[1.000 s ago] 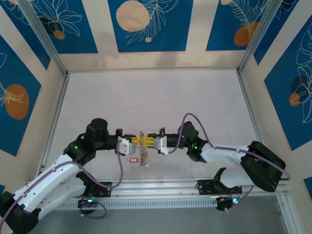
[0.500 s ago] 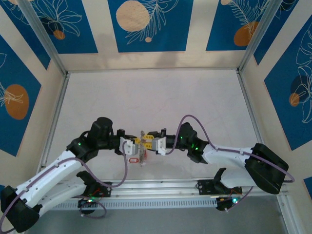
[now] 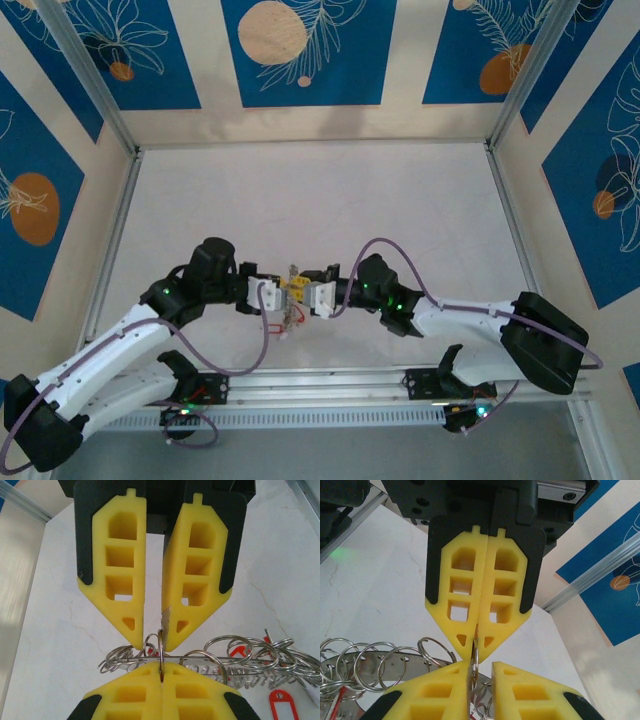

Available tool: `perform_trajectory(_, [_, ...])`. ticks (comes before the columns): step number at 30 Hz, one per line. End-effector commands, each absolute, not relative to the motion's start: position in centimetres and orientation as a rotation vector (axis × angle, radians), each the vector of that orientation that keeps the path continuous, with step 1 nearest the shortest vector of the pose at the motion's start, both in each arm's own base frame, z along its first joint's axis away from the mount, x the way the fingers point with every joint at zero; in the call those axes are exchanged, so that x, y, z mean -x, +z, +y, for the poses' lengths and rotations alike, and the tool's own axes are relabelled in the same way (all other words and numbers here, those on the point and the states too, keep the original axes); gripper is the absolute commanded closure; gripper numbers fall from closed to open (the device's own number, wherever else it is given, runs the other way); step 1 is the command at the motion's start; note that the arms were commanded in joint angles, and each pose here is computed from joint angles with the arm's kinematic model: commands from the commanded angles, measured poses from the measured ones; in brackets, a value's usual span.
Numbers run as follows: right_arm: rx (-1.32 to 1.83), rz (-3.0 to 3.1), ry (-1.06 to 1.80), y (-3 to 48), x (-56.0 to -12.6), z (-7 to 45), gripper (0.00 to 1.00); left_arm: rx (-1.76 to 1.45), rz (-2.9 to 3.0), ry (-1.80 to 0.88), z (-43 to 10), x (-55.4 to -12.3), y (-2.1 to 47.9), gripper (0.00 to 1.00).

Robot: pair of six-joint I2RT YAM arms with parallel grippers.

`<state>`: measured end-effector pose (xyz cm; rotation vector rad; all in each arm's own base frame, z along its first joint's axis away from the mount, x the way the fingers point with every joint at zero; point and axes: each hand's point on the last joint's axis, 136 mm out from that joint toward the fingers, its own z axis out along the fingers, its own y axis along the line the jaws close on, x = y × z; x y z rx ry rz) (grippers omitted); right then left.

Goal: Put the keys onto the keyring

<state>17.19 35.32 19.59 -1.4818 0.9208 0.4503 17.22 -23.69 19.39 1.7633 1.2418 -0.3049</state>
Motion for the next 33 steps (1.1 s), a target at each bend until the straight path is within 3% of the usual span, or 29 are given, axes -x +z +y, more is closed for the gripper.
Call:
perform_trajectory(1, [1.427,0.925,0.426,21.1,-18.2,36.0,0.81,-1.713,1.197,-0.327,-24.5,-17.3,21.8,1.00])
perform_trajectory(6, [1.425,0.959,0.412,20.7,-18.6,36.4,0.81,-1.712,1.189,-0.344,-24.8,-17.2,21.9,1.00])
perform_trajectory(10, [1.441,0.958,0.413,20.5,-18.6,36.5,1.00,-1.710,1.186,-0.345,-24.8,-17.2,21.8,1.00])
perform_trajectory(14, [1.425,0.976,0.393,20.4,-19.2,36.2,1.00,-1.701,1.188,-0.348,-24.8,-17.2,22.1,0.99])
perform_trajectory(16, [1.403,0.961,0.404,20.7,-19.2,35.8,1.00,-1.693,1.192,-0.344,-24.7,-17.1,22.2,0.72])
perform_trajectory(17, [1.399,0.947,0.415,20.9,-19.2,35.5,1.00,-1.697,1.191,-0.347,-24.6,-17.0,22.0,0.65])
perform_trajectory(25, [1.328,0.874,0.560,22.9,-18.9,31.2,1.00,-1.692,1.283,-0.434,-24.3,-16.1,22.6,0.60])
perform_trajectory(33, [1.243,0.894,0.474,25.1,-20.2,27.3,1.00,-1.432,1.604,-0.625,-24.5,-16.8,22.5,0.55])
